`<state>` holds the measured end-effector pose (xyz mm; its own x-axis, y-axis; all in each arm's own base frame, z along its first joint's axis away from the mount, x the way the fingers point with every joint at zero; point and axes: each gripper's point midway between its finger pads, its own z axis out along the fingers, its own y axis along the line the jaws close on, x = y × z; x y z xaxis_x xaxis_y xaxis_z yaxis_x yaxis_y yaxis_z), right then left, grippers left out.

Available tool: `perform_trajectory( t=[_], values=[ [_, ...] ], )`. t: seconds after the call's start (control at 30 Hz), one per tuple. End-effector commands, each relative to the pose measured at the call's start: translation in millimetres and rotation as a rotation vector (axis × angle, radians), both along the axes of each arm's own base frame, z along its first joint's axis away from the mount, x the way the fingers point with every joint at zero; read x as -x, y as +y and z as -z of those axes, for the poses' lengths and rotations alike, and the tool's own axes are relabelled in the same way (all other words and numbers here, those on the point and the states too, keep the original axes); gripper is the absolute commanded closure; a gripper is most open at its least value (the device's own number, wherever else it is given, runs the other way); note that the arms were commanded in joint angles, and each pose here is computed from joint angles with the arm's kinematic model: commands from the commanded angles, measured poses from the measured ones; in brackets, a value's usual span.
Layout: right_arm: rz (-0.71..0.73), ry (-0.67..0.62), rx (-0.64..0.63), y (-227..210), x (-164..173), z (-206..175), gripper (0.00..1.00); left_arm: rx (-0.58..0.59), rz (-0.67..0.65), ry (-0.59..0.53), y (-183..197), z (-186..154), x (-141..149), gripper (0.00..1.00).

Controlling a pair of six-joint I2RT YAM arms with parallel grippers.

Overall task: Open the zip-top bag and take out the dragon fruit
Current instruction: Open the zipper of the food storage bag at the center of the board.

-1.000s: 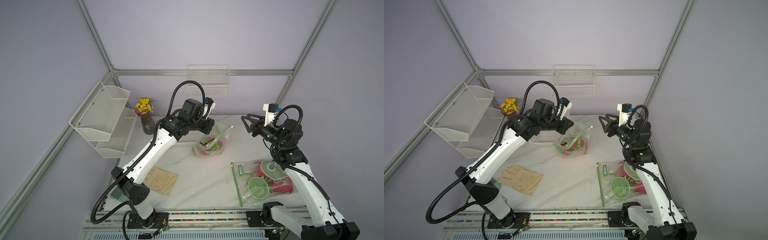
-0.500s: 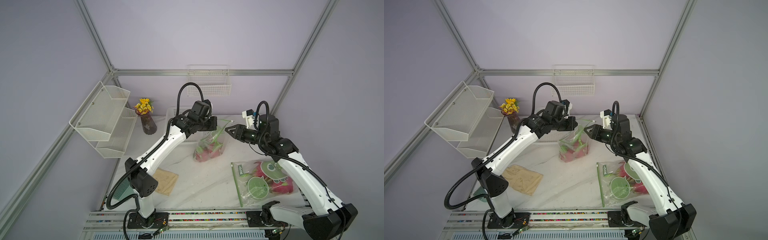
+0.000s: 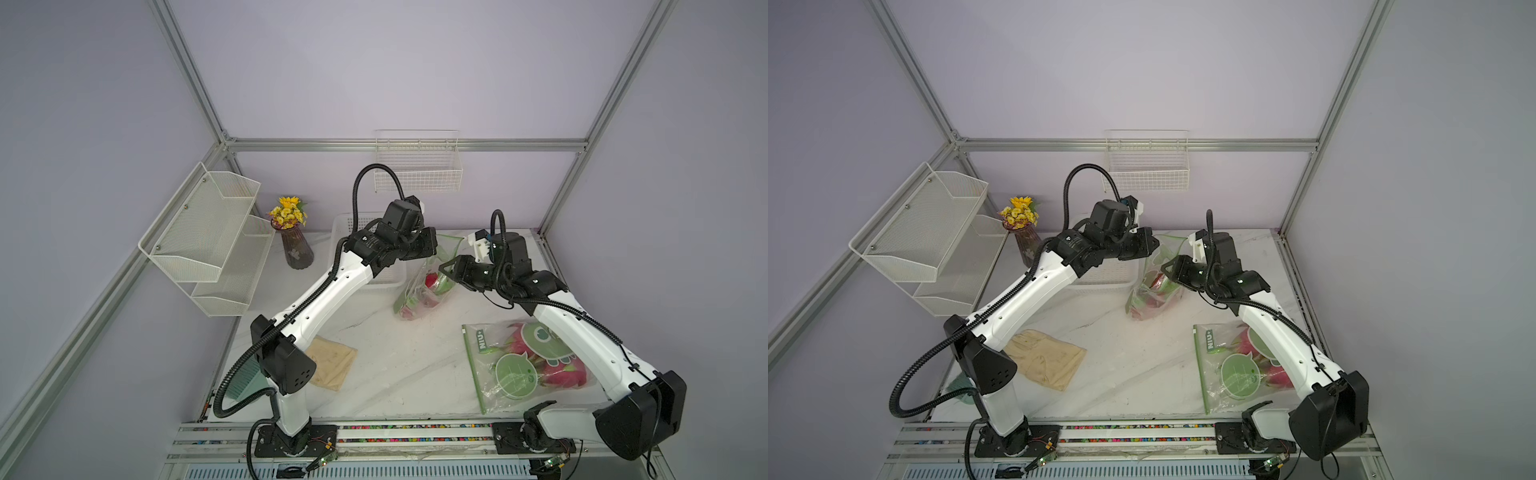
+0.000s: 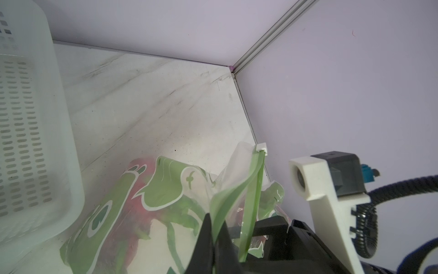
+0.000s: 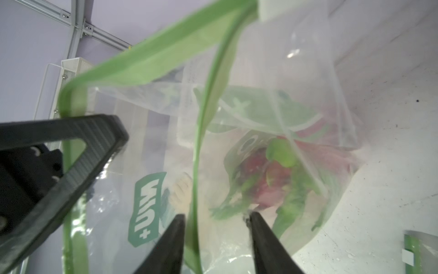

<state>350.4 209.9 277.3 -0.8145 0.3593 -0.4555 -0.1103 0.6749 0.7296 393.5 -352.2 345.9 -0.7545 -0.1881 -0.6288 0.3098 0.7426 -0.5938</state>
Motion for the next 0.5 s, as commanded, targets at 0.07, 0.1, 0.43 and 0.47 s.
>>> perform_trajectory(
  t=[0.07, 0.1, 0.43, 0.47],
  values=[
    [0.049, -0.043, 0.081, -13, -3, -15, 0.97, 0.146, 0.016, -0.113, -2, -56, 5, 1.00],
    [0.053, -0.064, 0.092, -16, -1, -22, 1.00, 0.146, 0.012, -0.120, 0, -57, 5, 1.00],
    [0.093, -0.170, 0.278, -48, 9, -79, 1.00, 0.191, -0.061, -0.056, 38, -39, -19, 1.00],
    [0.090, -0.178, 0.288, -49, 9, -82, 1.00, 0.195, -0.061, -0.046, 40, -35, -21, 1.00]
  ],
)
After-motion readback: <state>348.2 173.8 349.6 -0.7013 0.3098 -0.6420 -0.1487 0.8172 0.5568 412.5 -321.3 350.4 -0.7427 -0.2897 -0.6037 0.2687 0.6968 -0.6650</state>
